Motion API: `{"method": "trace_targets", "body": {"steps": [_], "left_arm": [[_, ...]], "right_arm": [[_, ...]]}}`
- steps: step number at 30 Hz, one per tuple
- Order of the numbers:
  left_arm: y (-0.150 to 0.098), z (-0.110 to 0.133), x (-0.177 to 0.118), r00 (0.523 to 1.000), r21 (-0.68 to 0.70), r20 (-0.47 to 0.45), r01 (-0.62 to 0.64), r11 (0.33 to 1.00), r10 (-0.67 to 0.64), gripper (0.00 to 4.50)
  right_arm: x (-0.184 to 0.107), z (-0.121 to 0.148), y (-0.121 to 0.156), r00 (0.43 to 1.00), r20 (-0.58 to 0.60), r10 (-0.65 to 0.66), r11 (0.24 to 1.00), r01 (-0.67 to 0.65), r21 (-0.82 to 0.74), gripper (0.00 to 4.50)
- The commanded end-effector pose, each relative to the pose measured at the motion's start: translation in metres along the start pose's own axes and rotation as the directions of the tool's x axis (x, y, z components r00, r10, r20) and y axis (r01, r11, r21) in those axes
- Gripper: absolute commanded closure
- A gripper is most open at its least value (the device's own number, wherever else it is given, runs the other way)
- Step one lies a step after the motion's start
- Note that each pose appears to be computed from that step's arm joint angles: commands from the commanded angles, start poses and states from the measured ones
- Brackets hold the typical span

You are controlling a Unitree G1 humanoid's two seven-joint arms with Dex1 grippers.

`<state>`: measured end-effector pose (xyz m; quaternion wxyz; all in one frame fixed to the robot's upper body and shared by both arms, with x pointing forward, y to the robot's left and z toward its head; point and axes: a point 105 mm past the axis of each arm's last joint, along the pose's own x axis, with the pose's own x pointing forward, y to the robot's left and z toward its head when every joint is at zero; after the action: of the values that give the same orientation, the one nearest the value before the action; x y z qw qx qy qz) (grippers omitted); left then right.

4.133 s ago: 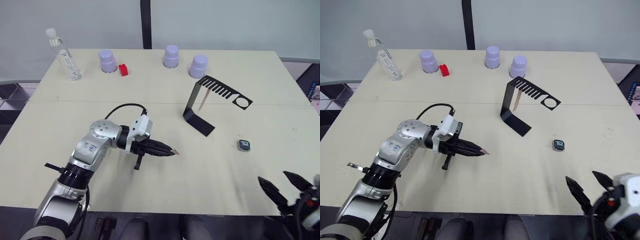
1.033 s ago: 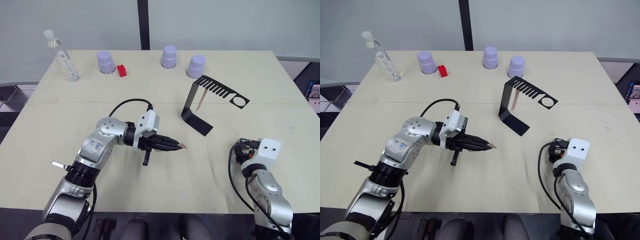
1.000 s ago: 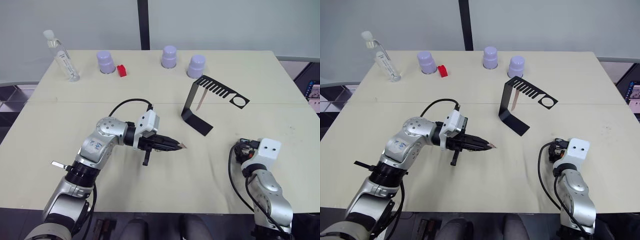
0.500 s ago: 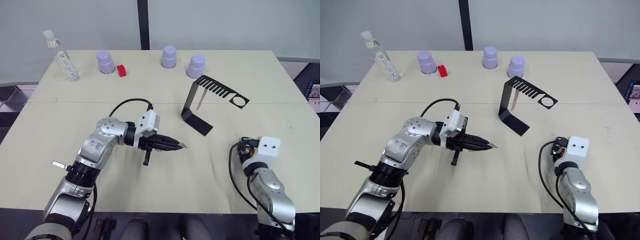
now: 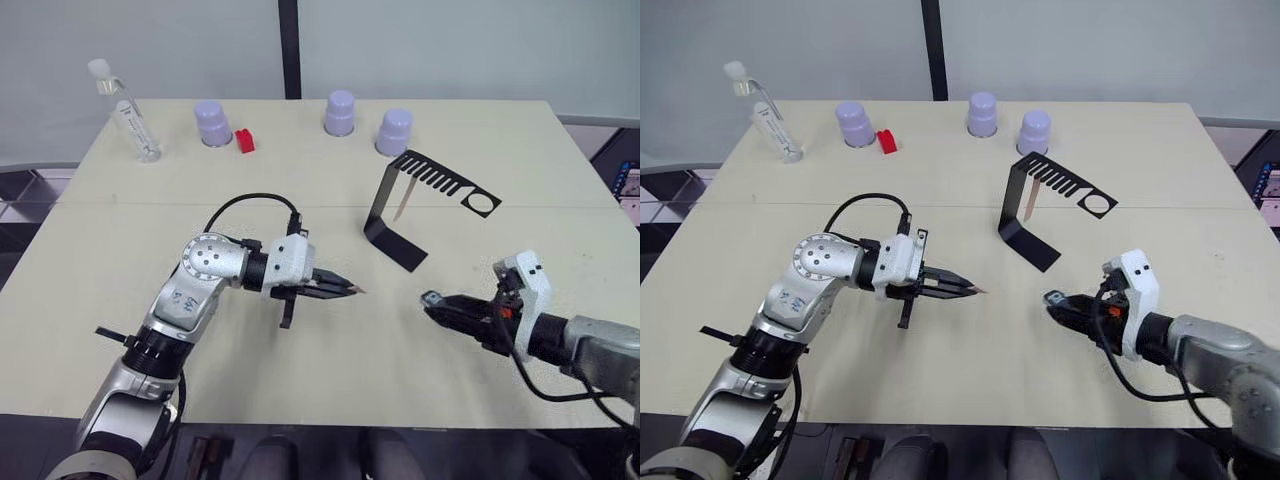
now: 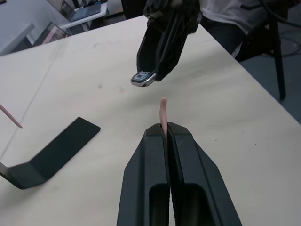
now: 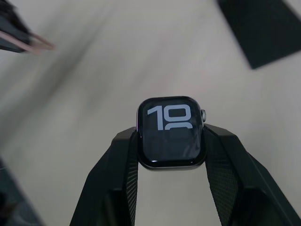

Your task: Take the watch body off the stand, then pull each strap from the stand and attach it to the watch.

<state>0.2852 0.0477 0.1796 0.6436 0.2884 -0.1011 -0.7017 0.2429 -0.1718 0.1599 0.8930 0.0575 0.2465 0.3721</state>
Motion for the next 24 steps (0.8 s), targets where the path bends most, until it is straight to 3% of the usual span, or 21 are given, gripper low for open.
{"method": "trace_targets", "body": {"steps": [1,13,24], "left_arm": [[-0.003,0.011,0.003,1.0,0.155,0.015,0.018,0.988,-0.021,4.5],[-0.006,0.017,0.013,0.998,0.291,0.041,0.029,0.956,-0.043,4.5],[-0.001,0.018,0.016,0.998,0.32,0.047,0.014,0.947,-0.031,4.5]], "right_arm": [[0.003,0.009,0.009,0.995,-0.019,0.097,0.995,-0.096,0.038,3.0],[0.014,0.02,0.026,0.95,-0.065,0.305,0.942,-0.292,0.164,3.0],[0.016,0.023,0.031,0.94,-0.078,0.333,0.928,-0.312,0.204,3.0]]}}
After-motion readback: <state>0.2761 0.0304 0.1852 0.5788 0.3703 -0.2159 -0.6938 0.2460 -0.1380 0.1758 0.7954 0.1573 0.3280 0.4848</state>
